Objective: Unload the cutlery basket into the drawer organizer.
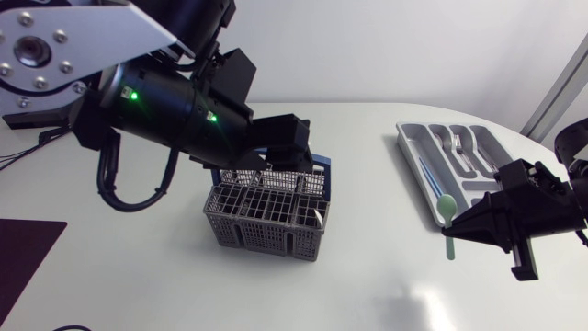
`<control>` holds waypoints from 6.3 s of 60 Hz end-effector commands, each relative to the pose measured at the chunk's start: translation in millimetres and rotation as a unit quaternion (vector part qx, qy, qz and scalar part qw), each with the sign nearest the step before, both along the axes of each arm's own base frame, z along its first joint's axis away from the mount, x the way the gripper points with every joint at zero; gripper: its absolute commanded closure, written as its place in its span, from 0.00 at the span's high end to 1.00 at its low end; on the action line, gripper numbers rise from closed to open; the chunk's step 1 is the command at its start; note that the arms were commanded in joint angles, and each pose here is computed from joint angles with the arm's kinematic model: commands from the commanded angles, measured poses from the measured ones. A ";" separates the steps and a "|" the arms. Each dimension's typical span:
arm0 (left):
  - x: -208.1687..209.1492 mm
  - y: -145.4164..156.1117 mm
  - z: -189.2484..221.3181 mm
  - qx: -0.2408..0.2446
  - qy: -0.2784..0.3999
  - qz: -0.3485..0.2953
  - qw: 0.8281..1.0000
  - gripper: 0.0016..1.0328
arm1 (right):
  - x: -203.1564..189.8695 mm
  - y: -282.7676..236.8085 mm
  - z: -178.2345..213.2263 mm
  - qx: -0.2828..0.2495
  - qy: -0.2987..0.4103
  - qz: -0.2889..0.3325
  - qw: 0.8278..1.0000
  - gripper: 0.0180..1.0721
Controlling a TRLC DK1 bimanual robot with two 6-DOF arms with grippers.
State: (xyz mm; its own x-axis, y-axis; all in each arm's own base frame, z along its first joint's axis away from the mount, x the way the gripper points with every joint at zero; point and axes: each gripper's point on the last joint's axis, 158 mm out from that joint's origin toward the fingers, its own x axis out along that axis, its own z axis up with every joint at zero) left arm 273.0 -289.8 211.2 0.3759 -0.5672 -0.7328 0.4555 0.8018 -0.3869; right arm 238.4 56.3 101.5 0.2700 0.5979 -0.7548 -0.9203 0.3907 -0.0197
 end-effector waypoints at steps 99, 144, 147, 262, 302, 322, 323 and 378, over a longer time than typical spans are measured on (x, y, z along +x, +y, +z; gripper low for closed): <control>-31.1 43.3 -49.4 0.089 0.018 0.014 0.996 0.95 | 122.7 -283.6 -104.0 -0.418 -0.105 -0.048 0.901 0.41; -51.0 56.1 -74.3 0.115 0.030 0.006 0.993 0.95 | 90.7 -104.6 -31.8 -0.299 -0.101 -0.102 0.943 0.46; -51.3 57.2 -76.1 0.118 0.030 0.003 0.993 0.95 | 88.4 -93.3 -30.4 -0.288 -0.092 -0.106 0.947 0.46; -10.0 -32.7 -82.1 -0.019 0.170 0.174 0.970 0.95 | -18.0 96.9 -16.2 -0.146 0.024 -0.069 0.987 0.44; -3.1 -44.4 -101.7 -0.008 0.215 0.223 0.951 0.57 | -26.0 92.2 -22.2 -0.137 0.025 -0.066 0.988 0.44; 1.0 -49.6 -107.9 0.004 0.223 0.226 0.948 0.38 | -28.1 89.5 -24.6 -0.133 0.026 -0.066 0.989 0.44; 1.1 -49.6 -109.4 0.006 0.224 0.226 0.948 0.38 | -28.0 89.4 -24.2 -0.132 0.026 -0.065 0.989 0.44; 2.7 -60.1 -115.8 0.023 0.237 0.221 0.946 0.16 | -26.0 79.3 -28.4 -0.127 0.023 -0.068 0.989 0.44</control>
